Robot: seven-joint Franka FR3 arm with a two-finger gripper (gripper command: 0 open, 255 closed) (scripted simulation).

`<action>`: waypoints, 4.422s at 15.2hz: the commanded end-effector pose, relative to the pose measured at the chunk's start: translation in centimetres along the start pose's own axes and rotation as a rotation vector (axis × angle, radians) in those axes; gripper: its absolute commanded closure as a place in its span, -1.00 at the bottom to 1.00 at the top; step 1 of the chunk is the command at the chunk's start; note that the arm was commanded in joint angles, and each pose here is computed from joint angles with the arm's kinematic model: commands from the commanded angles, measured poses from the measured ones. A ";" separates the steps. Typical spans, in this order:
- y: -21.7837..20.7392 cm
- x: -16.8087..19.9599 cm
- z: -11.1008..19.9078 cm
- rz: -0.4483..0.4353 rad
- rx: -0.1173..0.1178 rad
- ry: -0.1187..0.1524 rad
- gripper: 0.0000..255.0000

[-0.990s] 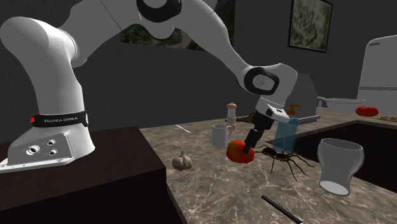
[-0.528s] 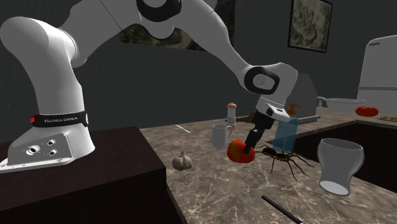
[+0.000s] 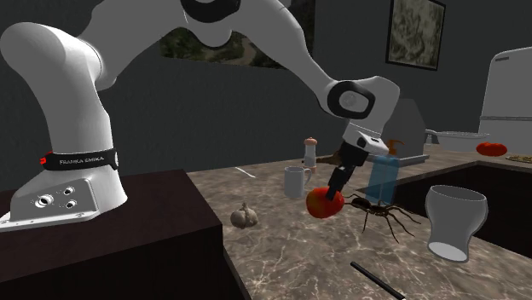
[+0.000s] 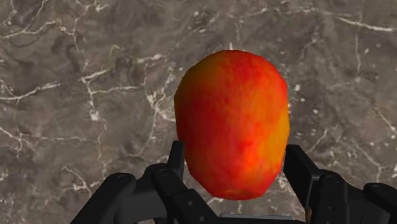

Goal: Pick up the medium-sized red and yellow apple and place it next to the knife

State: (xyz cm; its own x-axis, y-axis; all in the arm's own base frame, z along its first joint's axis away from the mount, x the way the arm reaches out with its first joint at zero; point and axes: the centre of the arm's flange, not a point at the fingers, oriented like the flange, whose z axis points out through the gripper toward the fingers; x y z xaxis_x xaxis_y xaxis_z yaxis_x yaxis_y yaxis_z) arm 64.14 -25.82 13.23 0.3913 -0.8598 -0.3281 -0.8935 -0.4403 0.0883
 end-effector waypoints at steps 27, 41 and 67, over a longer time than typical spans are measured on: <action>0.8 -5.8 -12.7 0.000 0.000 0.000 1.00; -3.7 -22.9 -7.3 0.000 0.000 0.000 1.00; -10.8 -48.6 3.1 0.000 0.000 0.000 1.00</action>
State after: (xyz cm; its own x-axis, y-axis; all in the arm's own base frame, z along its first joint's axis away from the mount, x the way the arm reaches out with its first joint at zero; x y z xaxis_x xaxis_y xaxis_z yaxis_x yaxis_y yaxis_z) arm 54.18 21.45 25.81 0.3915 -0.8594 -0.3288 -0.8931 -0.4409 0.0892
